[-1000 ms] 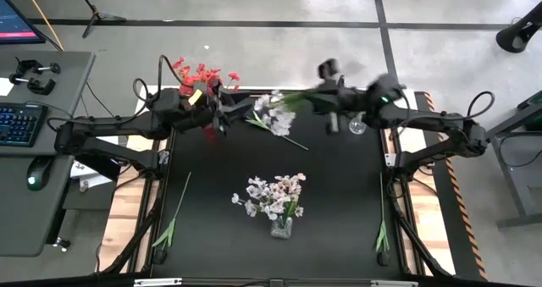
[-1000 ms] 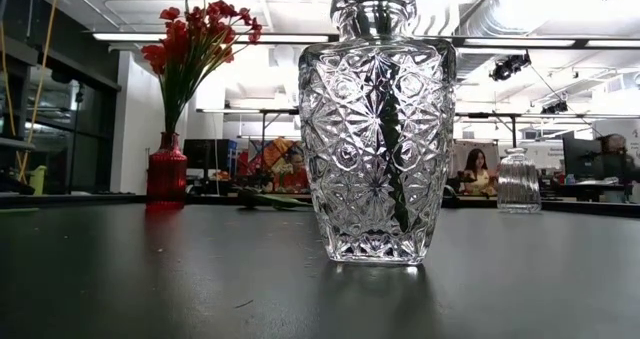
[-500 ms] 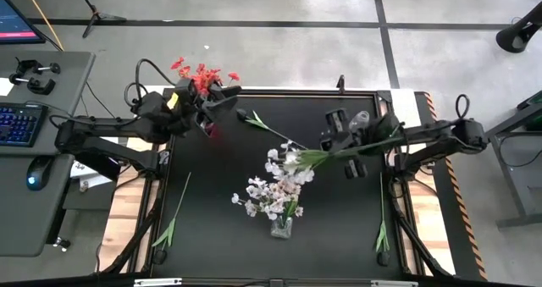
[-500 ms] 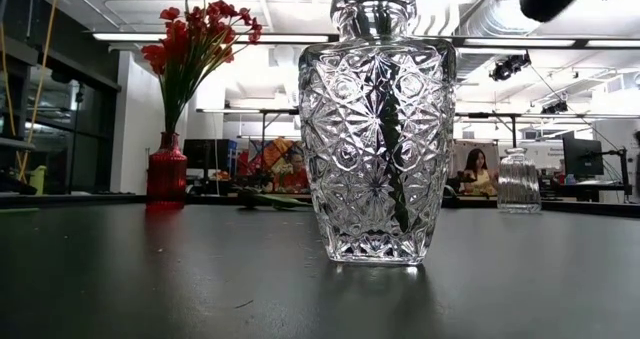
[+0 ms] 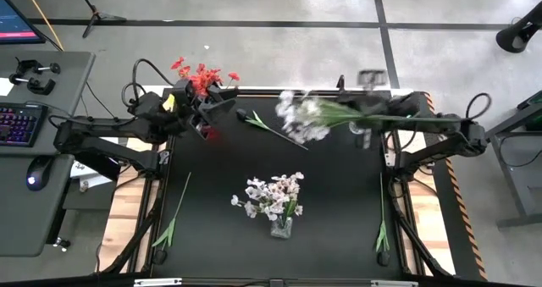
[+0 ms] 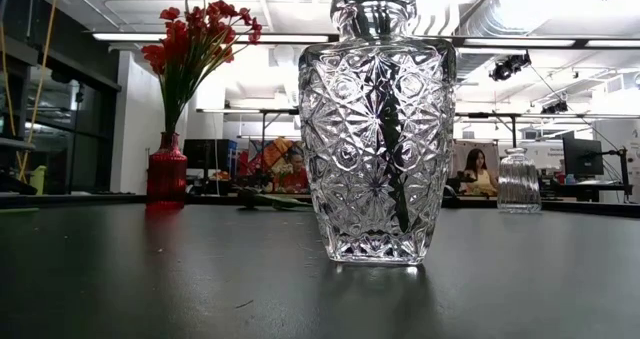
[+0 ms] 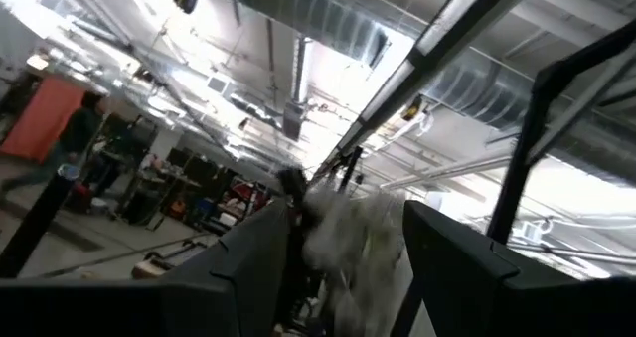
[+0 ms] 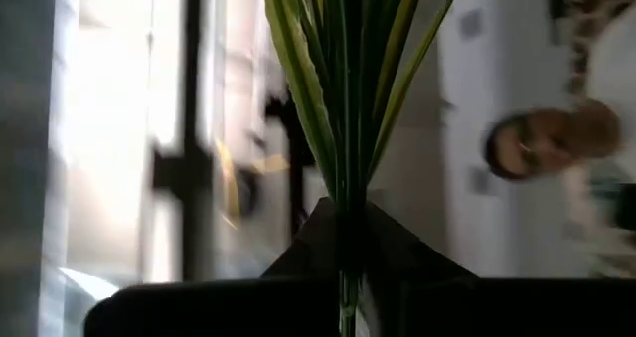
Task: Sort flowers into vase by color
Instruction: Put the white flowers into the bottom transparent vase
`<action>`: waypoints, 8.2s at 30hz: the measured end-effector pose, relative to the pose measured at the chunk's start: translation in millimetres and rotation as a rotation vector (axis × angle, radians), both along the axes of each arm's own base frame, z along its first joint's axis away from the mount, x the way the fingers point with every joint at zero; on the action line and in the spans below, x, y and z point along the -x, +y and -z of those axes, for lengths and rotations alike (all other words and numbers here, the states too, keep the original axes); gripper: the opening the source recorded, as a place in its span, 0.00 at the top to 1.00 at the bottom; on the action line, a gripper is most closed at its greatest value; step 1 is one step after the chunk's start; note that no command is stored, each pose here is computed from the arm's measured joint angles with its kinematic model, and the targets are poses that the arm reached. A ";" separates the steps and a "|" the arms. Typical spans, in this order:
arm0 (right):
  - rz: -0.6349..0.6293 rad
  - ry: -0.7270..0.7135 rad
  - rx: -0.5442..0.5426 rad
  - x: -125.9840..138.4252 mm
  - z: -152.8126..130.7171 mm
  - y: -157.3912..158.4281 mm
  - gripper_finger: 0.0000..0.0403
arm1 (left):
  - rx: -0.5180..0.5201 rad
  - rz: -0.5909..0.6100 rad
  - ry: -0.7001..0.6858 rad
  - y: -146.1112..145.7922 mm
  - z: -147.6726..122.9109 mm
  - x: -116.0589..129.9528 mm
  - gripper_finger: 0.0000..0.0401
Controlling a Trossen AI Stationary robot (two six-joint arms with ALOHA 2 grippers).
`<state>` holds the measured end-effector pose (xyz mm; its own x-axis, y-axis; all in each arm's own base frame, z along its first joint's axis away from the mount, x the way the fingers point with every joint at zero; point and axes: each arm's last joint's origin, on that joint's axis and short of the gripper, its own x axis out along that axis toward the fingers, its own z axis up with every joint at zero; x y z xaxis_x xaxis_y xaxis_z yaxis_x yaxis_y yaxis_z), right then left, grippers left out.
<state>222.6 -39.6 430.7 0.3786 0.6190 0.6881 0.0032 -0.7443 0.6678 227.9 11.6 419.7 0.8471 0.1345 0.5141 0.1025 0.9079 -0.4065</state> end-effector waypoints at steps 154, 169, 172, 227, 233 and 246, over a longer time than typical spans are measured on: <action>-0.424 0.368 -0.530 -109.5 -171.3 47.2 0.97 | -0.194 0.071 -0.126 -0.9 -37.1 100.2 0.53; -0.766 -0.193 -0.652 -117.1 -135.7 91.2 0.97 | -0.201 0.095 -0.125 -1.6 -37.0 99.9 0.53; -0.820 -0.228 -0.704 -112.2 -135.0 99.5 0.97 | -0.212 0.087 -0.114 -1.2 -35.8 96.2 0.53; -0.901 -0.056 -2.282 -96.2 -130.0 -114.9 0.97 | -0.137 0.008 -0.188 2.1 -40.6 95.9 0.53; -1.655 -0.235 -2.663 -70.2 -104.2 -169.9 0.97 | -0.133 0.002 -0.187 2.3 -40.5 95.9 0.53; -2.748 -1.158 -2.696 -81.7 -71.7 -180.7 0.97 | -0.158 0.038 -0.171 1.1 -39.4 94.8 0.53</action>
<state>304.3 -220.3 502.4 0.8363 -0.4972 -0.2311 0.4941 0.5007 0.7108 133.0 12.7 459.1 0.7487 0.0105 0.6628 0.1933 0.9530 -0.2334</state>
